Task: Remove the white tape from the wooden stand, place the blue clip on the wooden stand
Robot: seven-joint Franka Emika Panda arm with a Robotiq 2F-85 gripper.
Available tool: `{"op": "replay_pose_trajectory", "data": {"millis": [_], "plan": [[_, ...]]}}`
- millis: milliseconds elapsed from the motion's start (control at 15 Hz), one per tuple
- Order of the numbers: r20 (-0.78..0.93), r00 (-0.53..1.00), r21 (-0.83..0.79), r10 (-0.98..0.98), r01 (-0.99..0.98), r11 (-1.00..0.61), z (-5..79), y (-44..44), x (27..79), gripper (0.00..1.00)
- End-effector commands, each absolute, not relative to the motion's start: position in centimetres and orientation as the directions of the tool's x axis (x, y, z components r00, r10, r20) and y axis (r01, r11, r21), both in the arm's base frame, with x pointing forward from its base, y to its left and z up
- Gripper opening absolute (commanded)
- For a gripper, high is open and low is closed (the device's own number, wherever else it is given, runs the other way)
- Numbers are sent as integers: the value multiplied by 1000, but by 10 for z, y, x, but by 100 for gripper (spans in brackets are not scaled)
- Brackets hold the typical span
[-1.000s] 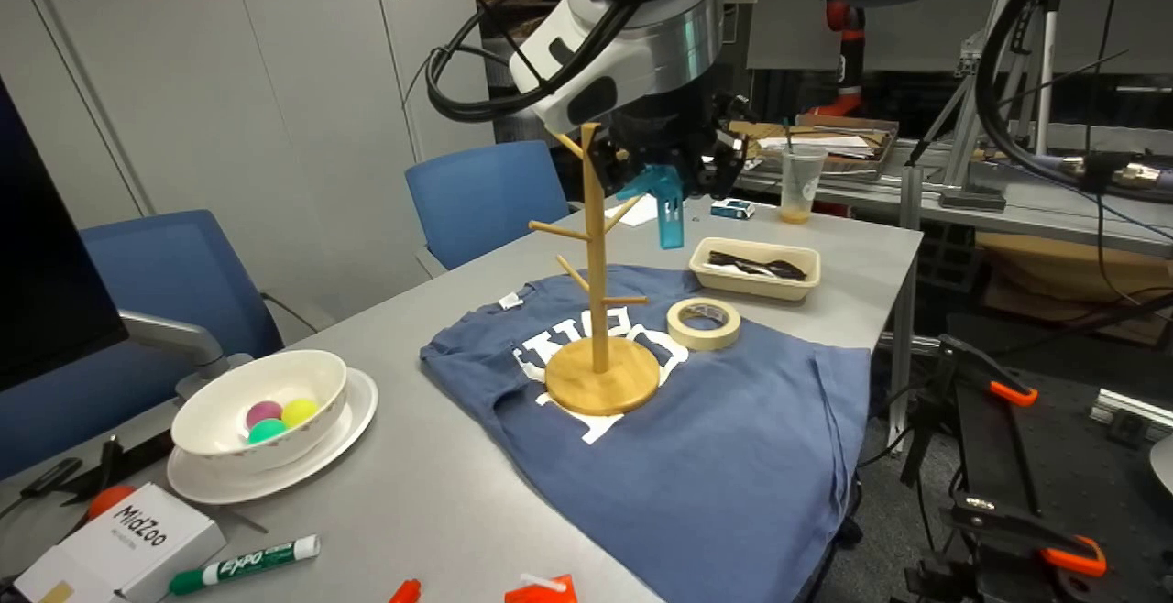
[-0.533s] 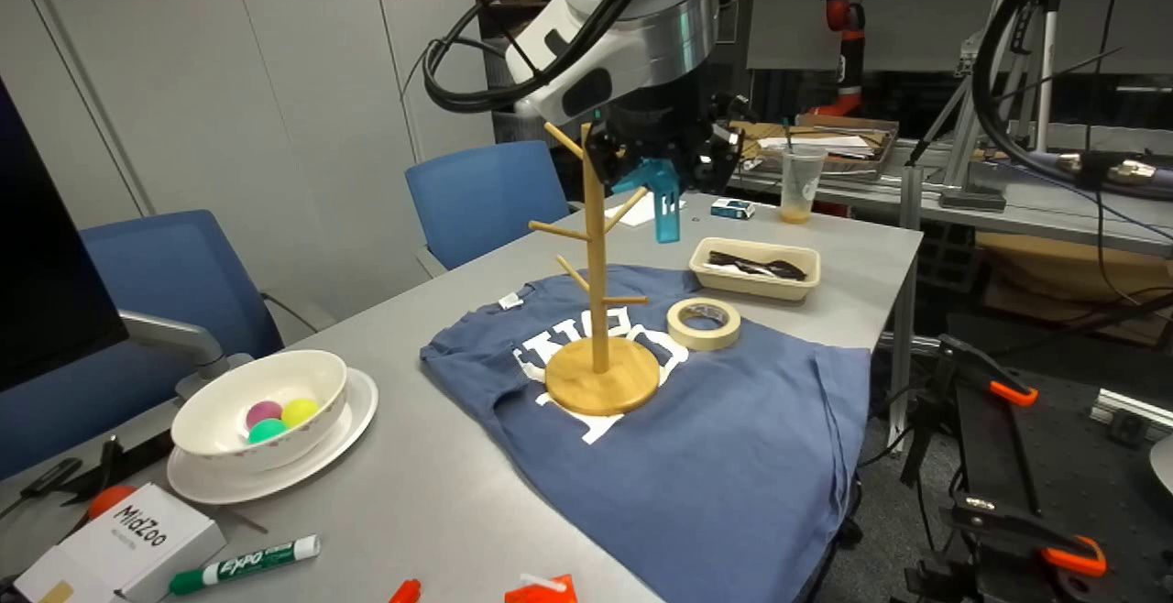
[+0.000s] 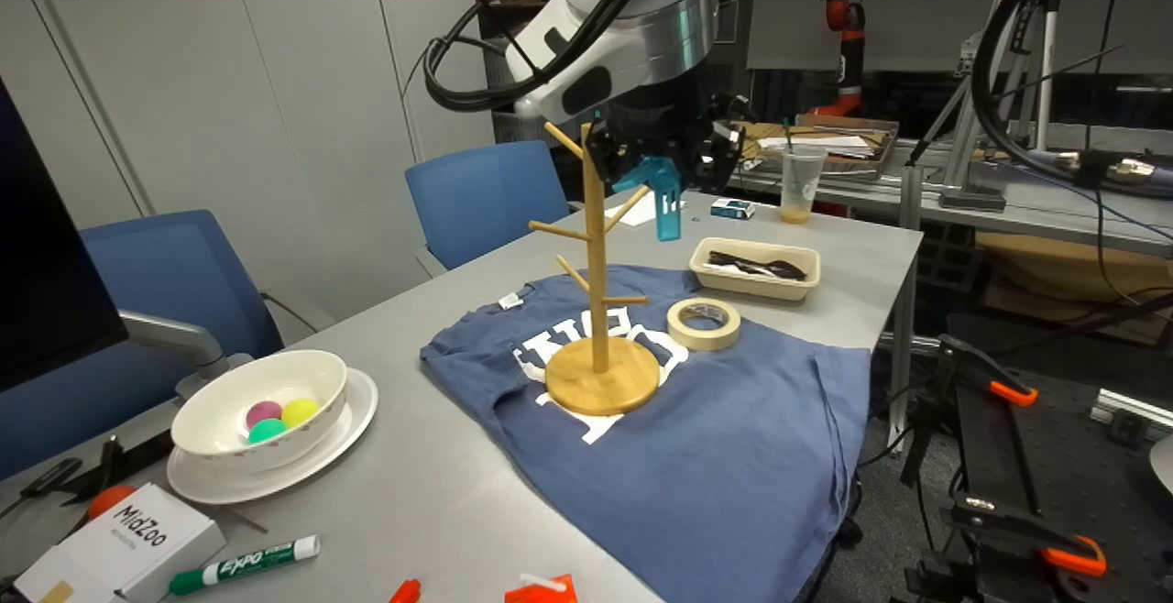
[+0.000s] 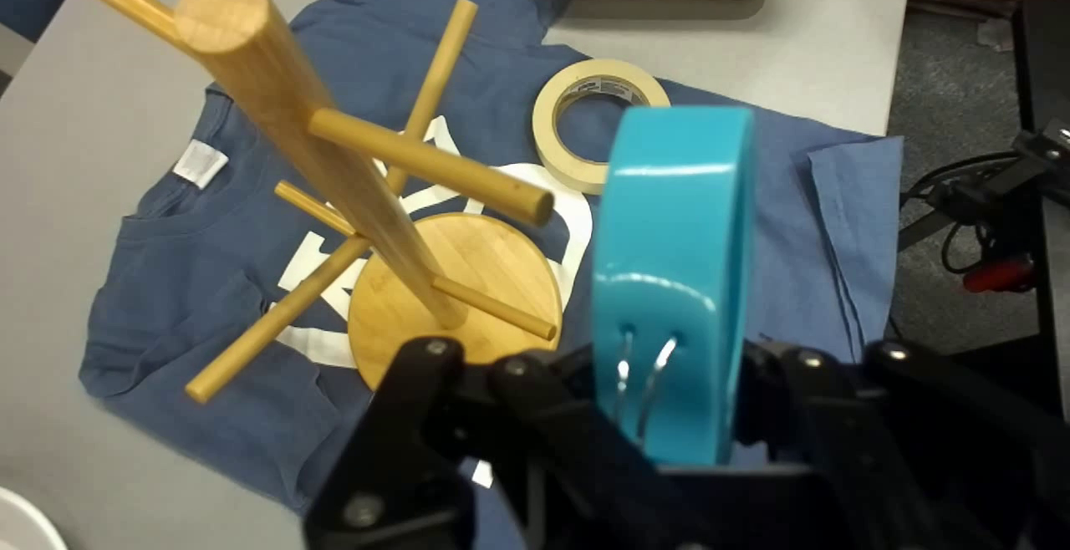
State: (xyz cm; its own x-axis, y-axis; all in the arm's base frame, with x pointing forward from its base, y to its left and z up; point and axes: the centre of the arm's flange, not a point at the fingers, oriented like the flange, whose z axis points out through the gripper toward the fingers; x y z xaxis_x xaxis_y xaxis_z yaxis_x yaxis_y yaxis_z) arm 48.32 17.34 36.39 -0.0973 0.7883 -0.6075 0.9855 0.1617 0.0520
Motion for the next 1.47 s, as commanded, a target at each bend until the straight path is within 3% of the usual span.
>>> {"op": "replay_pose_trajectory", "data": {"millis": [0,1400], "plan": [[-620,-108,17,777,988,151,371,173,489,1],[-604,-92,41,792,988,146,364,172,487,1]]}}
